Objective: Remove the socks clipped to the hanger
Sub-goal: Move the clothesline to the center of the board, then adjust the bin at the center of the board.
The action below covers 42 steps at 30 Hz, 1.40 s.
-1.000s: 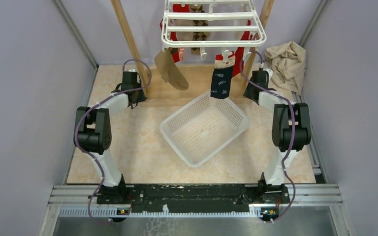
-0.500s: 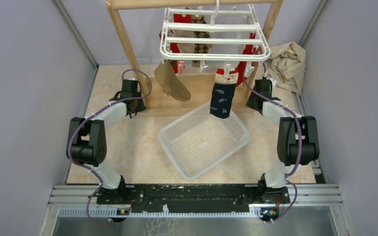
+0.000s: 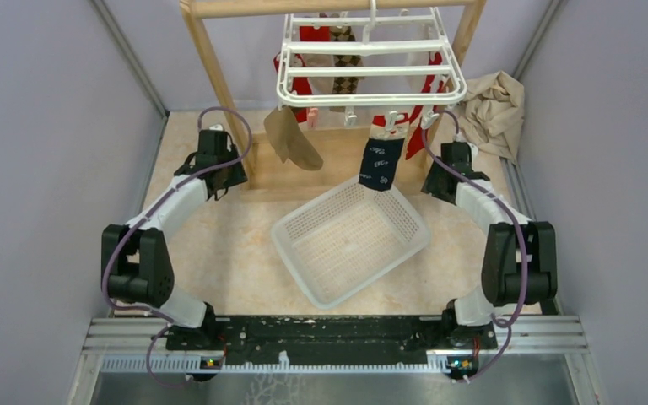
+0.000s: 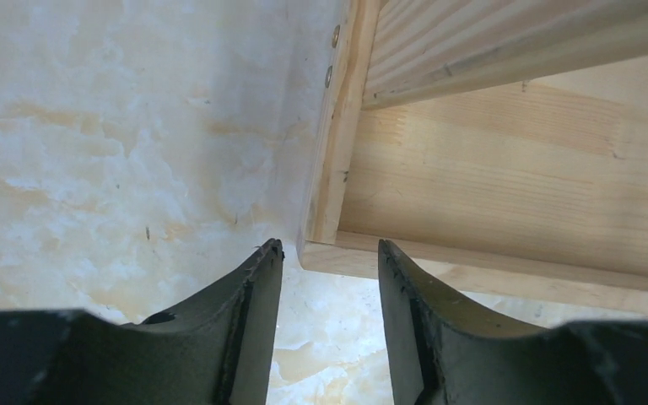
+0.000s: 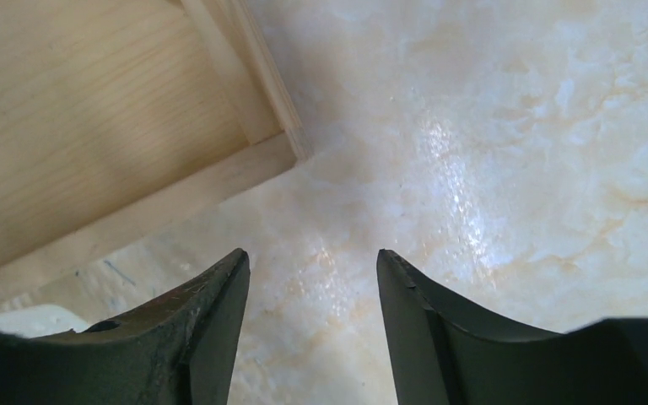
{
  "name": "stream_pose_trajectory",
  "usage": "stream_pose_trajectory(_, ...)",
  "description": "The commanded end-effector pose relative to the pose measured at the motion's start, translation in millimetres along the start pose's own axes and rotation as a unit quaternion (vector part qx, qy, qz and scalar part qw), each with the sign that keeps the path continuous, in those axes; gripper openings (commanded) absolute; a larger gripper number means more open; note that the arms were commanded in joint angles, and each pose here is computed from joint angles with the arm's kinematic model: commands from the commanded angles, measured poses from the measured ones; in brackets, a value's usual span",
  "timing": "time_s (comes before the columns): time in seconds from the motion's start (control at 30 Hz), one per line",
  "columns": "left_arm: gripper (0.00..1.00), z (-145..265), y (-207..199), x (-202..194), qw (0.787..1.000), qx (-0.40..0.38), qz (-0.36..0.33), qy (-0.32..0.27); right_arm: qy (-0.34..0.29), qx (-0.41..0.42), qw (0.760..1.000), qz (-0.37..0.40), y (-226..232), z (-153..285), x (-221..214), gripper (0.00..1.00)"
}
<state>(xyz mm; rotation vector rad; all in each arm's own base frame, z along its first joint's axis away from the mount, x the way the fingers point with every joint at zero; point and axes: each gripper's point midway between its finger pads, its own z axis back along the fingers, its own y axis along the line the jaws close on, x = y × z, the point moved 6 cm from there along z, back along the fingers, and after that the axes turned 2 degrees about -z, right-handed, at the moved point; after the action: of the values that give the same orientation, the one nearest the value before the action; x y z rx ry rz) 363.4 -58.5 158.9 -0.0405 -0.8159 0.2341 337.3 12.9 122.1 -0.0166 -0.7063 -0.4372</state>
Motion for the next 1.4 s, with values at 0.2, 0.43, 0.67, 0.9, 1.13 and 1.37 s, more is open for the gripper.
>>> stream_pose_trajectory(0.2,0.68,49.9,-12.2,27.2,0.999,-0.048,-0.004,-0.023,-0.045,0.075,0.996,0.031,9.4,76.6,18.4,0.62)
stream_pose_trajectory(0.43,0.95,73.5,-15.8,15.1,0.996,-0.091,0.004,-0.01,-0.05,0.189,0.978,0.069,24.9,106.2,13.1,0.62)
stream_pose_trajectory(0.67,0.99,87.0,-21.5,3.4,0.992,-0.124,0.004,0.0,-0.022,0.266,0.959,0.1,50.3,98.5,0.5,0.62)
stream_pose_trajectory(0.9,0.99,103.4,-23.1,1.6,0.989,-0.146,0.005,-0.007,0.007,0.272,0.951,0.146,69.2,80.5,-13.7,0.62)
stream_pose_trajectory(1.13,0.99,112.6,-23.9,-3.3,0.987,-0.161,0.004,-0.005,0.023,0.251,0.954,0.164,72.1,67.6,-15.1,0.62)
stream_pose_trajectory(1.37,0.99,114.9,-23.8,-8.1,0.986,-0.167,0.004,-0.002,0.043,0.235,0.957,0.166,72.2,63.0,-34.2,0.58)
